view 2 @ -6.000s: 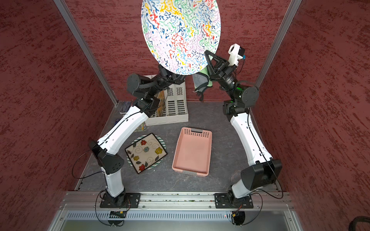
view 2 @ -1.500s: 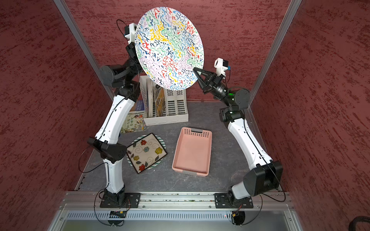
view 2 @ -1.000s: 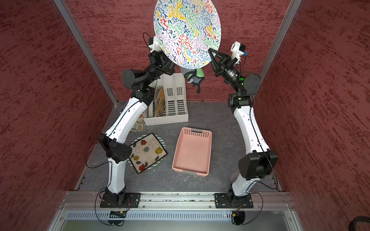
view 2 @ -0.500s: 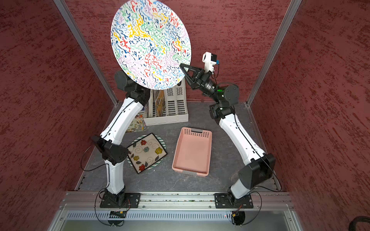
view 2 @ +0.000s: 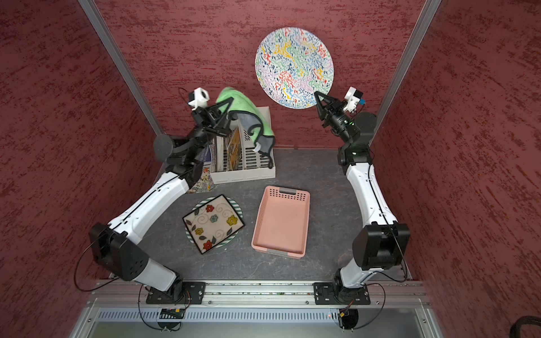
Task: Wipe the wet plate dry
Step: Wipe the plate with towel, then place the plate on the plate, then place the towel at the center of the board, then reset both arms
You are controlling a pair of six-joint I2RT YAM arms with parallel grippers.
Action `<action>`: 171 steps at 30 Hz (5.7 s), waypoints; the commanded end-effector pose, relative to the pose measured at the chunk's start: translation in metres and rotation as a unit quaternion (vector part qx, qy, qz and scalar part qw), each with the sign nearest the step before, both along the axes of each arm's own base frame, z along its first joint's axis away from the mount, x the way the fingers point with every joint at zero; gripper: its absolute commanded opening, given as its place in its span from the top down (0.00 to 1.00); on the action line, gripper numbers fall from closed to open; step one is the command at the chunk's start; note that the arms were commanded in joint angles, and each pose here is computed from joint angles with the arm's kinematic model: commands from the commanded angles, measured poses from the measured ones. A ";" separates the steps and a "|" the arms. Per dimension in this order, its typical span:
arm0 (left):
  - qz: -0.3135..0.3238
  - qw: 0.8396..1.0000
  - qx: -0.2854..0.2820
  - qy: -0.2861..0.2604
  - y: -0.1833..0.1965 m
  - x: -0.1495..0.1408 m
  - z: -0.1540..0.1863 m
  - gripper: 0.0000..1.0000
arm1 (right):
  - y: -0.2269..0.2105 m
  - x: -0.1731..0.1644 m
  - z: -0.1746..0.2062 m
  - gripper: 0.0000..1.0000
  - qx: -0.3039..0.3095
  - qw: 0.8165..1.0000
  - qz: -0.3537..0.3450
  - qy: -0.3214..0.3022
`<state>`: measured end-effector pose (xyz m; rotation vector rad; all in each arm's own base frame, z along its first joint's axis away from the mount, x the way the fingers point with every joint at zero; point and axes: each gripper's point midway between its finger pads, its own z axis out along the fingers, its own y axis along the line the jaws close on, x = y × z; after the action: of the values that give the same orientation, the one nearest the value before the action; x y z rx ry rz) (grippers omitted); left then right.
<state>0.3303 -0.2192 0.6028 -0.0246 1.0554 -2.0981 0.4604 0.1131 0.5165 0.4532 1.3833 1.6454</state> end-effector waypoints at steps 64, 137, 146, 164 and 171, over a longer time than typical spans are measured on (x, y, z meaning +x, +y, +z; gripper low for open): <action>0.364 0.775 0.499 0.133 0.116 -0.007 -0.136 1.00 | 0.352 -0.154 -0.322 1.00 -0.424 0.804 0.415 0.042; 0.088 0.672 0.714 0.177 0.011 0.027 -0.397 0.00 | -0.105 -0.148 -0.278 0.02 -0.559 0.733 -0.300 0.243; 0.446 0.664 0.583 0.140 0.137 0.026 -0.336 0.00 | -0.137 -0.145 -0.328 0.01 -0.631 0.647 -0.350 0.247; 0.437 0.620 0.640 0.124 0.192 0.045 -0.436 0.00 | -0.121 -0.057 -0.400 0.01 -0.637 0.708 -0.296 0.070; 0.424 0.577 0.688 0.121 0.200 0.079 -0.465 0.00 | -0.126 -0.061 -0.400 0.01 -0.623 0.714 -0.315 0.057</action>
<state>0.3932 -0.0236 0.1349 -0.0854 2.0504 -0.1089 0.3940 -0.0183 0.0933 0.1650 1.9050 -0.1027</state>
